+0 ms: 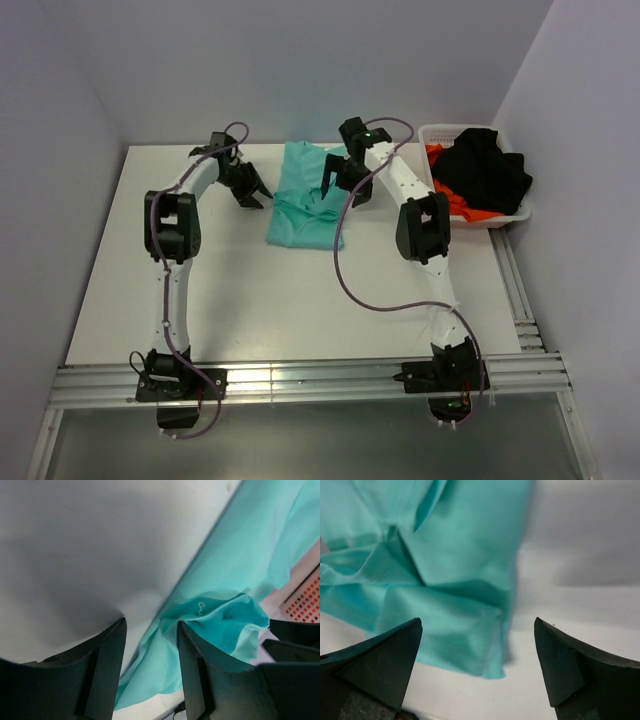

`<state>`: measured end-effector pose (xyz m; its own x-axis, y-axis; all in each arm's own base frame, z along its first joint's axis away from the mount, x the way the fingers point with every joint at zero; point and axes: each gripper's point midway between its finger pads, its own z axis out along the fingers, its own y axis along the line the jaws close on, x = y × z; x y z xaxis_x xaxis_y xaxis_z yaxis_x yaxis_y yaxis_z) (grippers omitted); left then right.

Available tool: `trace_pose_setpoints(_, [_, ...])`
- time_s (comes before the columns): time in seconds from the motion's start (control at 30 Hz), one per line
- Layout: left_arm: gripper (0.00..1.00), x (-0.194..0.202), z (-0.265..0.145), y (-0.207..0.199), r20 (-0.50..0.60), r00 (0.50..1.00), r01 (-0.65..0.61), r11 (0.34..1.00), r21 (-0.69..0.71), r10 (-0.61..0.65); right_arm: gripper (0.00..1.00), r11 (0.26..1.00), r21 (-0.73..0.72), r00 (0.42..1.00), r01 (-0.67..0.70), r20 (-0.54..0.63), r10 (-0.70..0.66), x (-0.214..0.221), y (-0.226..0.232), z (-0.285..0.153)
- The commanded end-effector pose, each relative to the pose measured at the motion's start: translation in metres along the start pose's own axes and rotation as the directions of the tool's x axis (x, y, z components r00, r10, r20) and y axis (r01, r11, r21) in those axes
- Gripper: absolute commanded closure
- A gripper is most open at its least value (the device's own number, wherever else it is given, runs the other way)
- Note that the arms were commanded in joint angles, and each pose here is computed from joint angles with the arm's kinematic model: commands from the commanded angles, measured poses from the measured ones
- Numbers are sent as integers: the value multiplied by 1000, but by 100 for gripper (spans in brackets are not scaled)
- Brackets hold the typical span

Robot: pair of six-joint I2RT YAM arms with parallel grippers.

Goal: Fold and stack the t-shirts
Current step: Fold the folded rectangular tshirt in 1/3 of the way

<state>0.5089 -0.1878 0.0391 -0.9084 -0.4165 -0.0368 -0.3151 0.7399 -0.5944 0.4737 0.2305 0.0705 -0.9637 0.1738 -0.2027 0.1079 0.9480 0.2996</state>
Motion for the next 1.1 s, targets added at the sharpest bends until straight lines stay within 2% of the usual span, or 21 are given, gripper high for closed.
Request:
trace_pose_setpoints(0.0, [49,-32,-52,-36,130,990,-56,995,79,45,0,997,-19,989,-72,128,74,-30,-11,-38])
trace_pose_setpoints(0.07, [50,-38,-69,-34,172,984,-59,997,55,49,0,997,-28,980,-66,184,70,-35,-13,-59])
trace_pose_setpoints(0.13, [51,-41,-93,-40,228,971,-90,995,53,76,0,998,-18,982,-60,180,62,-26,-18,-68])
trace_pose_setpoints(0.17, [50,-34,-92,-33,228,971,-86,995,40,75,0,998,-27,981,-56,185,60,-24,-16,-72])
trace_pose_setpoints(0.23, [49,-37,-123,-57,325,939,-154,983,102,114,0,997,-49,981,-54,184,62,-14,-13,-83])
trace_pose_setpoints(0.37, [49,-21,-126,-59,308,945,-158,977,144,107,3,995,-104,976,-11,217,33,-5,10,-104])
trace_pose_setpoints(0.4, [50,-18,-123,-54,291,951,-150,980,131,106,10,989,-147,977,22,213,10,1,27,-109])
trace_pose_setpoints(0.47, [53,-9,-114,-38,255,962,-123,989,85,98,58,975,-212,975,66,219,-18,6,50,-118])
trace_pose_setpoints(0.5, [54,-6,-111,-33,249,963,-123,990,71,102,94,967,-243,976,80,214,-27,8,62,-122])
trace_pose_setpoints(0.53, [54,-4,-113,-32,255,961,-124,990,70,103,100,963,-254,982,90,184,-43,17,73,-115])
trace_pose_setpoints(0.87, [61,23,-109,0,223,969,-105,994,-5,103,100,947,-295,991,123,-21,-136,79,120,-42])
trace_pose_setpoints(1.07, [63,30,-114,7,219,969,-114,993,-33,118,100,957,-271,992,106,-40,-121,73,119,-20])
